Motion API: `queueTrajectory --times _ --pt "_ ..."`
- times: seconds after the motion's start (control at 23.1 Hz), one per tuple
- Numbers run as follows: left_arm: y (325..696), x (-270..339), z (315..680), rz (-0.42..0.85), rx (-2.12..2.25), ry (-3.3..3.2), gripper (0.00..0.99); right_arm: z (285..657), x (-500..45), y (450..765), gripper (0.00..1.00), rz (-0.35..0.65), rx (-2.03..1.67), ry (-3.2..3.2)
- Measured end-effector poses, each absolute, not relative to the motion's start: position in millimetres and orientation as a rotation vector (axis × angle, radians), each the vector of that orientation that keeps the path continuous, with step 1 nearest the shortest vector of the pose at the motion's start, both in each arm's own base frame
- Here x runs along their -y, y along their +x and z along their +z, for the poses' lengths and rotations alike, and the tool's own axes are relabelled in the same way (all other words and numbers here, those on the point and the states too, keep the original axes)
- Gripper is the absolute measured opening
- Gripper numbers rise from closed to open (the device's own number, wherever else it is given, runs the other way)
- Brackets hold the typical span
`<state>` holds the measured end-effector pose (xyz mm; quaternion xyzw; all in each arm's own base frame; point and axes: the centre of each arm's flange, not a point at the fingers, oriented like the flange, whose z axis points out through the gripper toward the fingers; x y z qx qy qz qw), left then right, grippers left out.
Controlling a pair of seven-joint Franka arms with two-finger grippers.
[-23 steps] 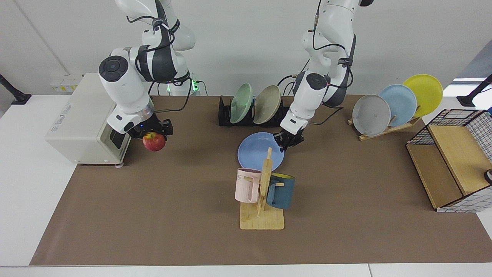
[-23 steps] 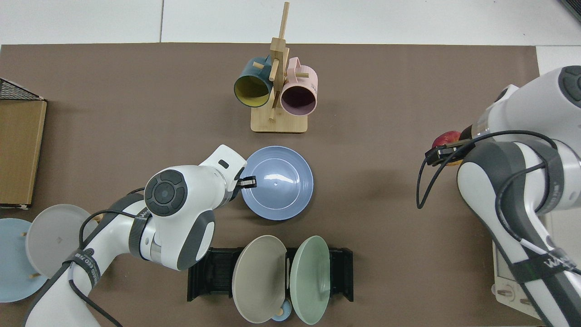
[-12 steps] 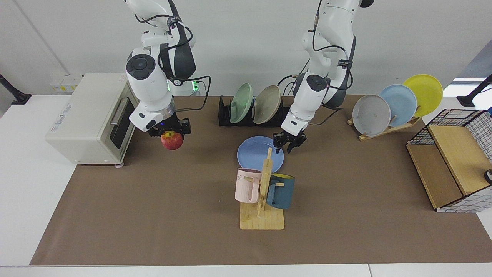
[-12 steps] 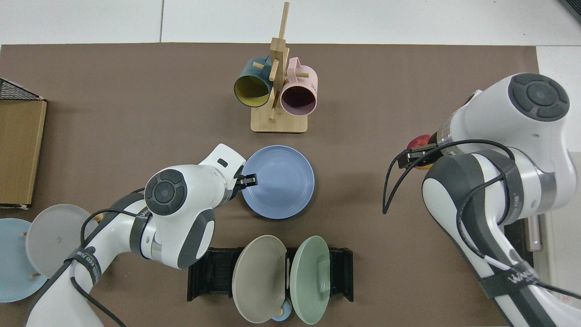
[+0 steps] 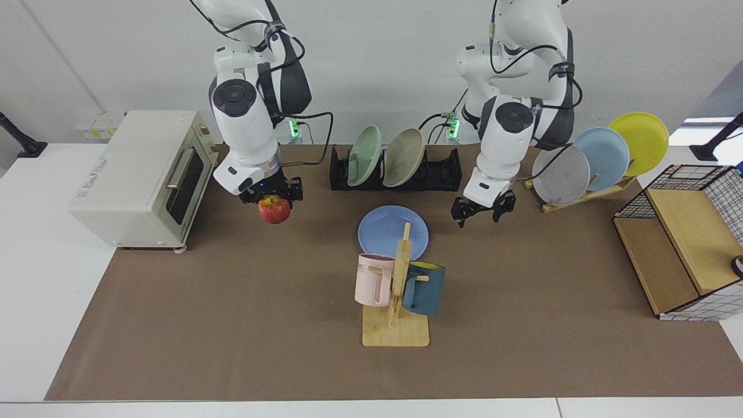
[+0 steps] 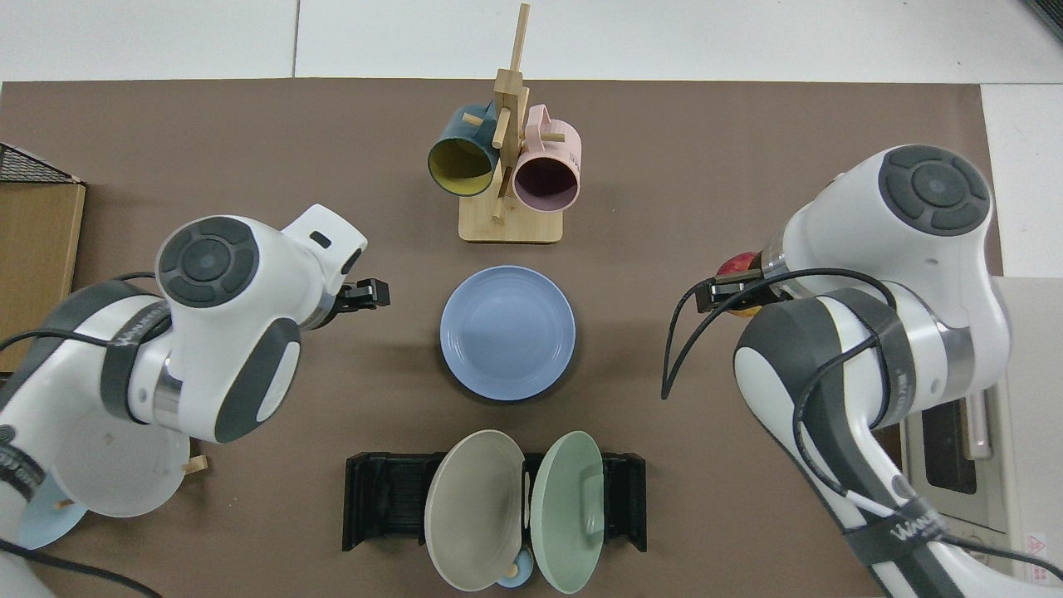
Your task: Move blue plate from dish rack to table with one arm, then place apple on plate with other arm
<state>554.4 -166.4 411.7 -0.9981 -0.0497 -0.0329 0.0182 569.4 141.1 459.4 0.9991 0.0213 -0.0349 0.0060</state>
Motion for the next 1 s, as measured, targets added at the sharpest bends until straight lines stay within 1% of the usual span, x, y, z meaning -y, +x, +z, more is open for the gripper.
queueTrajectory --times 0.13,0.35,0.43,0.65,0.82,1.0 --pt "555 134 449 -0.127 0.169 -3.073 0.991 460 -171 563 0.68 -0.086 -0.022 3.133" --pt "545 75 509 -0.055 0.108 -3.033 0.991 452 -239 546 0.68 -0.039 0.068 3.142" --pt "543 53 530 -0.048 0.093 -3.039 0.991 444 -267 539 0.68 -0.023 0.112 3.146" --pt "528 0 583 -0.12 0.082 -3.135 0.991 411 -329 523 0.68 -0.003 0.238 3.15" --pt "511 -9 608 -0.146 0.074 -3.148 0.991 372 -372 511 0.68 0.01 0.326 3.152" --pt "509 -5 610 -0.152 0.062 -3.146 0.991 331 -391 508 0.68 0.004 0.36 3.148"
